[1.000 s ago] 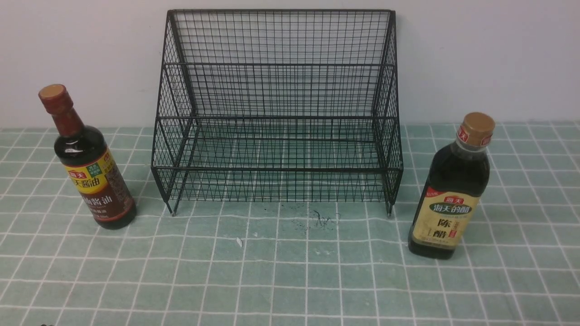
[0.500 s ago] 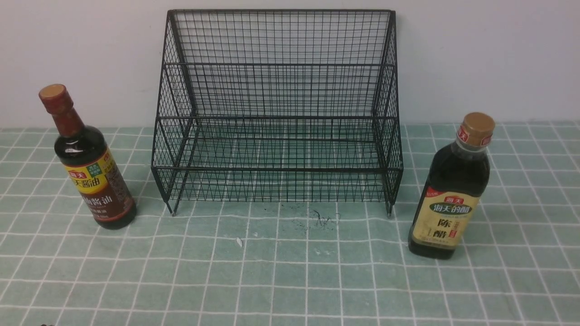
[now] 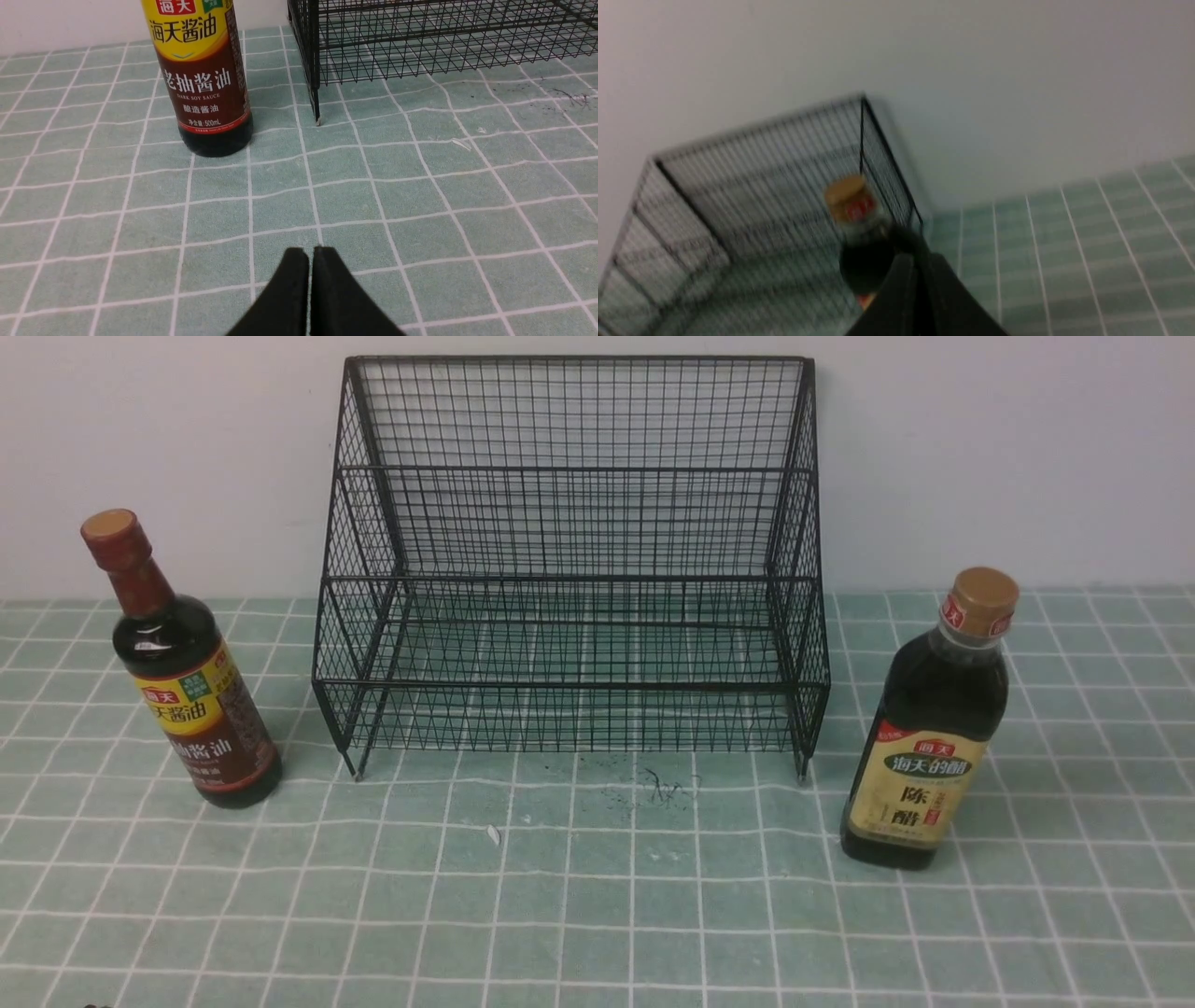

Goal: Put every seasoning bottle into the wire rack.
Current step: Use the right arm to grab the condiment bottle closest to it

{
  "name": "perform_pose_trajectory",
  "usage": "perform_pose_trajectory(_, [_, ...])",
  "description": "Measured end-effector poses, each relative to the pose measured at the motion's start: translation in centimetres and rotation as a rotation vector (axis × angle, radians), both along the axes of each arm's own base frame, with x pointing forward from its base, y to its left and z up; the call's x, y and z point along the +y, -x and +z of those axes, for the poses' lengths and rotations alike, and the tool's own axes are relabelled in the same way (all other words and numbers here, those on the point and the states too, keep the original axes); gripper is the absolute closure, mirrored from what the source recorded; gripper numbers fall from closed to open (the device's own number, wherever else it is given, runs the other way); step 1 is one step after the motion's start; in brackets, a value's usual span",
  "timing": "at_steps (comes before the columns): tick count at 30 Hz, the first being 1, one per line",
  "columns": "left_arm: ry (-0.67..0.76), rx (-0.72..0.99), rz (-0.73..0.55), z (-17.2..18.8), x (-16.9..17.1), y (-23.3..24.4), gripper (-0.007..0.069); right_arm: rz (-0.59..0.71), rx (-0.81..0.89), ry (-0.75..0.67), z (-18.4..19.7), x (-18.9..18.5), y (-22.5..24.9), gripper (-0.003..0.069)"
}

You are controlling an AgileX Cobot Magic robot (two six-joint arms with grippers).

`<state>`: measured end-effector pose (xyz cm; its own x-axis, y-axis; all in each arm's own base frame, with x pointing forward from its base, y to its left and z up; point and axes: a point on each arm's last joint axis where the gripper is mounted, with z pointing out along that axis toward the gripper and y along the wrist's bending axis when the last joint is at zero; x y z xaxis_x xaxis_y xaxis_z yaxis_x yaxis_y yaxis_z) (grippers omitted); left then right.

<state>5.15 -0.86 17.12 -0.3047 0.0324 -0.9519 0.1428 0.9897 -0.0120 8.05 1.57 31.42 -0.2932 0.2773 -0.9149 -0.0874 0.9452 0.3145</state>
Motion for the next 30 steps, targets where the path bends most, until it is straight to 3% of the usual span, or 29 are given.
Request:
perform_pose_trajectory(5, [0.000,0.000,0.000,0.0,0.0,0.0,0.0631,0.101,0.385,0.140,3.6,0.3,-5.5,0.0672])
perform_pose_trajectory(7, [0.000,0.000,0.000,0.0,0.0,0.0,0.0631,0.120,0.465,0.170,4.3,0.2,-7.5,0.0665])
perform_pose_trajectory(13, [0.000,0.000,0.000,0.0,0.0,0.0,0.0631,0.180,0.504,0.174,7.8,0.8,-11.8,0.0587])
perform_pose_trajectory(19, [0.000,0.000,0.000,0.0,0.0,0.0,0.0631,0.296,0.429,0.252,9.7,3.9,-15.0,0.0401])
perform_pose_trajectory(24, [0.000,0.000,0.000,0.0,0.0,0.0,0.0631,0.327,0.456,0.344,7.8,5.9,-17.6,0.0228])
perform_pose_trajectory(30, [0.000,0.000,0.000,0.0,0.0,0.0,0.0631,0.301,0.520,0.346,5.1,6.7,-20.6,0.0109])
